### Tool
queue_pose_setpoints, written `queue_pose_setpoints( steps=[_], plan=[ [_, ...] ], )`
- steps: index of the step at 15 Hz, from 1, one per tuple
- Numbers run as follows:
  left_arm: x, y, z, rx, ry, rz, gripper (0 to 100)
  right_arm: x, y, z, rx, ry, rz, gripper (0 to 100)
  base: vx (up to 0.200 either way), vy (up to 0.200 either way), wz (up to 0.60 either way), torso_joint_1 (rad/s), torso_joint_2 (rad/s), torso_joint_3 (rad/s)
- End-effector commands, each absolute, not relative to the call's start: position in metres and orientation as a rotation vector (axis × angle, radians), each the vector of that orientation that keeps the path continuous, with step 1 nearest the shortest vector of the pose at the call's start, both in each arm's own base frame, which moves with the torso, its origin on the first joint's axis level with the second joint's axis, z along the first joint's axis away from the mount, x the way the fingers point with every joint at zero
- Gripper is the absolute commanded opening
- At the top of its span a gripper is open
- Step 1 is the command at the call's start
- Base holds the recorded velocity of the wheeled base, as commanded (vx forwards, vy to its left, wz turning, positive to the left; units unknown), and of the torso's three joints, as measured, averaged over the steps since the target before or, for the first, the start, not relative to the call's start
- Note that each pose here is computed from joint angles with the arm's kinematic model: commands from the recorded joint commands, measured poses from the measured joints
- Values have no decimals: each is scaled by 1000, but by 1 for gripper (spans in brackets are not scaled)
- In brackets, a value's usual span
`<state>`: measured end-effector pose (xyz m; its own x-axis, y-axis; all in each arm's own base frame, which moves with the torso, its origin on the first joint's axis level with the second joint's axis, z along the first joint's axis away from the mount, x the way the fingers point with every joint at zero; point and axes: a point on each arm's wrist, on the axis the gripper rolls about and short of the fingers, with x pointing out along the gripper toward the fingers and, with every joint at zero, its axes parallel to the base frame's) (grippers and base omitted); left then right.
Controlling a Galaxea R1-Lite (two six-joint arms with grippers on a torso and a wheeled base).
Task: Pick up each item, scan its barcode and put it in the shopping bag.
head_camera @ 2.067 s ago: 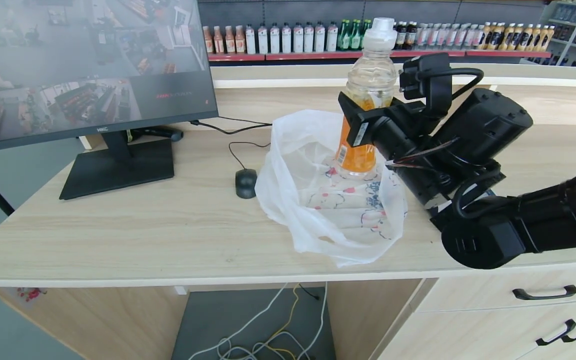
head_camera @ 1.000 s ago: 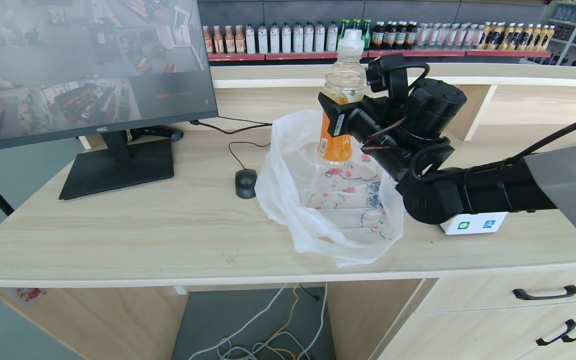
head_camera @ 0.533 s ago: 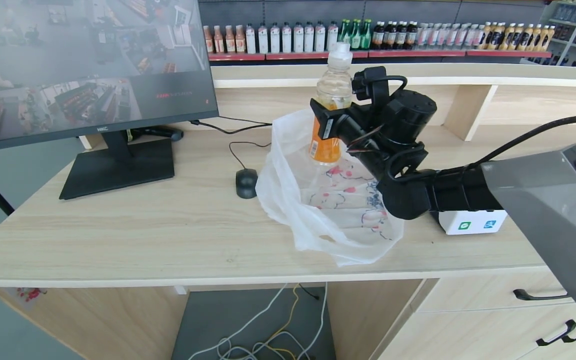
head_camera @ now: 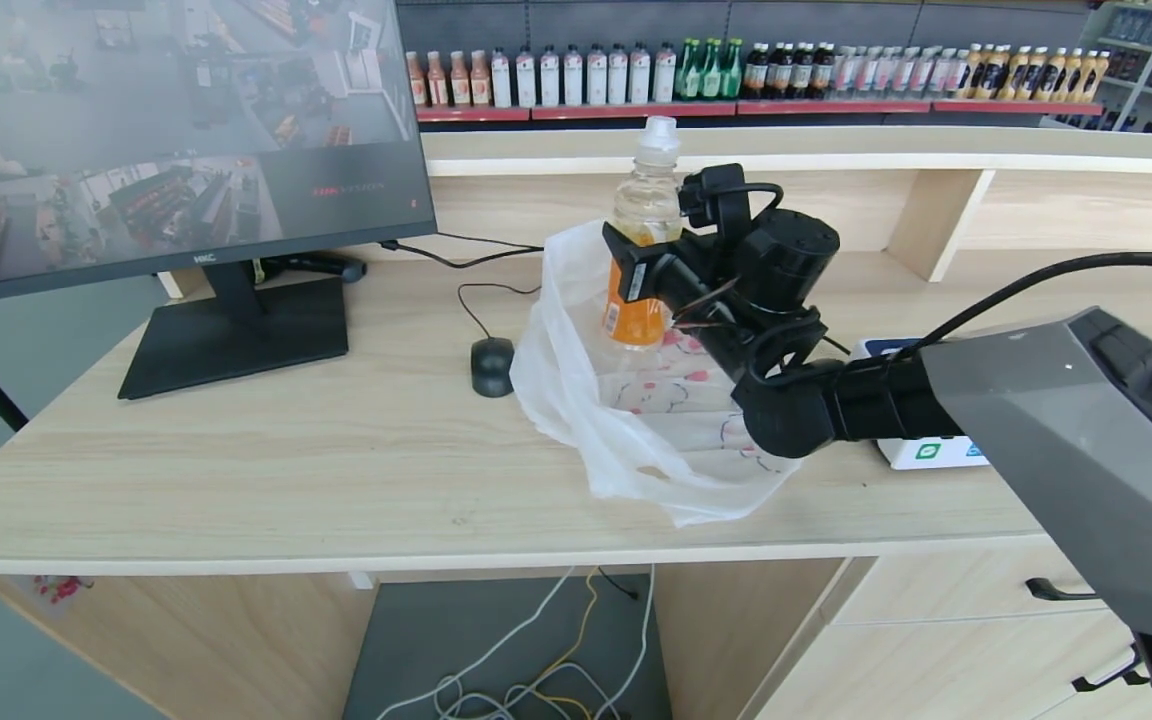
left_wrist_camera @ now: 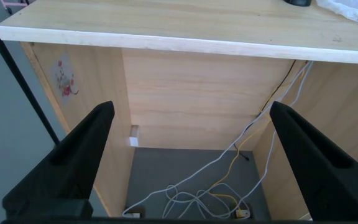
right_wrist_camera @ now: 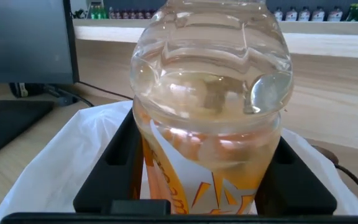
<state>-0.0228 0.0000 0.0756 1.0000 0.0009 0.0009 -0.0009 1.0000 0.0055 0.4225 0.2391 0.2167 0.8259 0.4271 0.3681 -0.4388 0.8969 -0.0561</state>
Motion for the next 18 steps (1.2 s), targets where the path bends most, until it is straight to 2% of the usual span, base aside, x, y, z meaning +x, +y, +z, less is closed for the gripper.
queue_pose_setpoints(
  steps=[1, 7, 18],
  plan=[
    [-23, 0, 76, 6, -2, 2, 100, 421, 240, 210, 27, -369, 466, 0, 0, 0, 0, 0, 0, 0],
    [-23, 0, 76, 5, -2, 2, 100, 401, 238, 187, 29, -366, 479, 0, 0, 0, 0, 0, 0, 0],
    [-23, 0, 76, 5, -2, 2, 100, 402, 239, 181, 7, -304, 499, 0, 0, 0, 0, 0, 0, 0]
  ],
)
